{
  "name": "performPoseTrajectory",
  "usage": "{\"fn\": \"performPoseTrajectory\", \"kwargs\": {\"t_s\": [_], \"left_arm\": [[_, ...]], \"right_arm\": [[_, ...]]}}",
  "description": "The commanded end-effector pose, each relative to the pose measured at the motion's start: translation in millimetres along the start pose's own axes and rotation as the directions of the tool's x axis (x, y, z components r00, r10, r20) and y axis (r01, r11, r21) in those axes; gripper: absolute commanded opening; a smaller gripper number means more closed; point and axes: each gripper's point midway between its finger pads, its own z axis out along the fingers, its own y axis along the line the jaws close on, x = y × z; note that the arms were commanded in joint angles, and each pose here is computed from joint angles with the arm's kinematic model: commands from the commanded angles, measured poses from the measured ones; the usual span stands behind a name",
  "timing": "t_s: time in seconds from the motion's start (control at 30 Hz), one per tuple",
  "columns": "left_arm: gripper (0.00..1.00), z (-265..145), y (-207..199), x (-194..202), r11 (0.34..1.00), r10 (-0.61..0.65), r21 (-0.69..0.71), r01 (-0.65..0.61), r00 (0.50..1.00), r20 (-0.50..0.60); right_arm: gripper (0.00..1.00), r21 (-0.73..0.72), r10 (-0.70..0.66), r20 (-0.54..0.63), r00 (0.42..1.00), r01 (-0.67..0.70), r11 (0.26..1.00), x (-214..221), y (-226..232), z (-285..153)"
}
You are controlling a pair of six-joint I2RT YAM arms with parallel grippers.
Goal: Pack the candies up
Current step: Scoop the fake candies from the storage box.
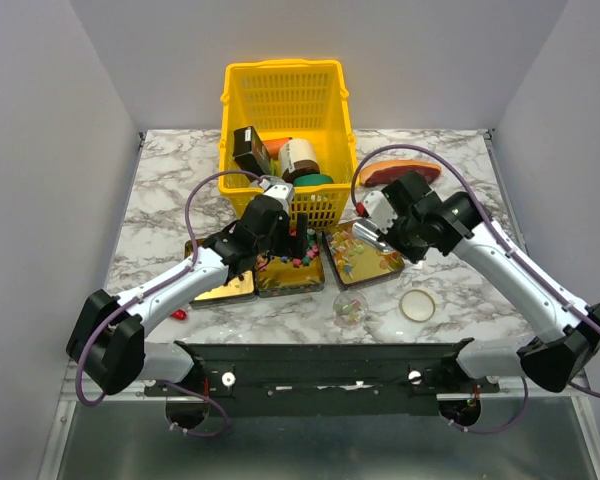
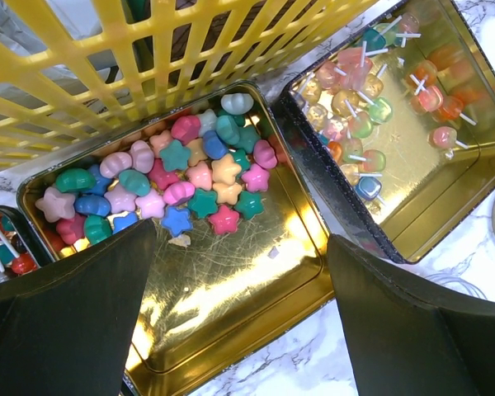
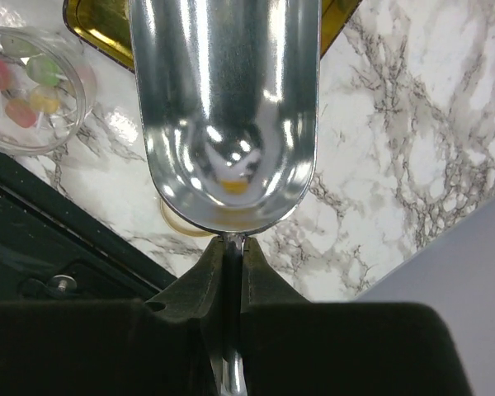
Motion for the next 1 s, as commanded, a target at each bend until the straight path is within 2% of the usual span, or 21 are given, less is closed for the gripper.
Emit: {"fn": "performPoseTrajectory", "kwargs": {"t_s": [0.0, 0.07, 0.2, 0.47, 0.57, 0.77, 0.97], "left_arm": [[0.99, -5, -6, -2, 0.999, -0.012, 0.033, 0.012, 1.0, 0.002], [0.99, -5, -7, -1, 0.999, -0.012, 0.037, 0.012, 1.0, 0.001], [0.99, -6, -18, -3, 0.996, -0.004, 0.092, 0.003, 1.0, 0.012], [0.99, -28, -74, -32, 0.929, 0.012, 0.367, -0.048, 0.995, 0.101], [0.99, -26, -87, -41, 0.916, 0.019, 0.397, -0.064, 0.993, 0.116], [0.99, -9, -100, -40, 0.912, 0.033, 0.406, -0.061, 0.997, 0.075], [0.99, 5, -107, -21, 0.909, 0.082, 0.408, -0.083, 0.996, 0.019]], "right_arm": [[0.01, -0.141, 0.01, -0.051, 0.999, -0.017, 0.99, 10, 14, 25], [0.01, -0.207, 0.046, -0.05, 0.998, -0.056, 0.977, 5, 22, 29], [0.01, -0.241, 0.07, -0.037, 0.997, -0.076, 0.967, -4, 25, 25], [0.01, -0.362, 0.102, 0.059, 0.993, -0.074, 0.929, -13, 49, 11], [0.01, -0.389, 0.12, 0.11, 0.987, -0.068, 0.919, -18, 56, 8], [0.01, -0.407, 0.151, 0.207, 0.967, -0.055, 0.912, -26, 62, -3], [0.01, -0.371, 0.164, 0.31, 0.936, -0.04, 0.928, -36, 56, -19]]}}
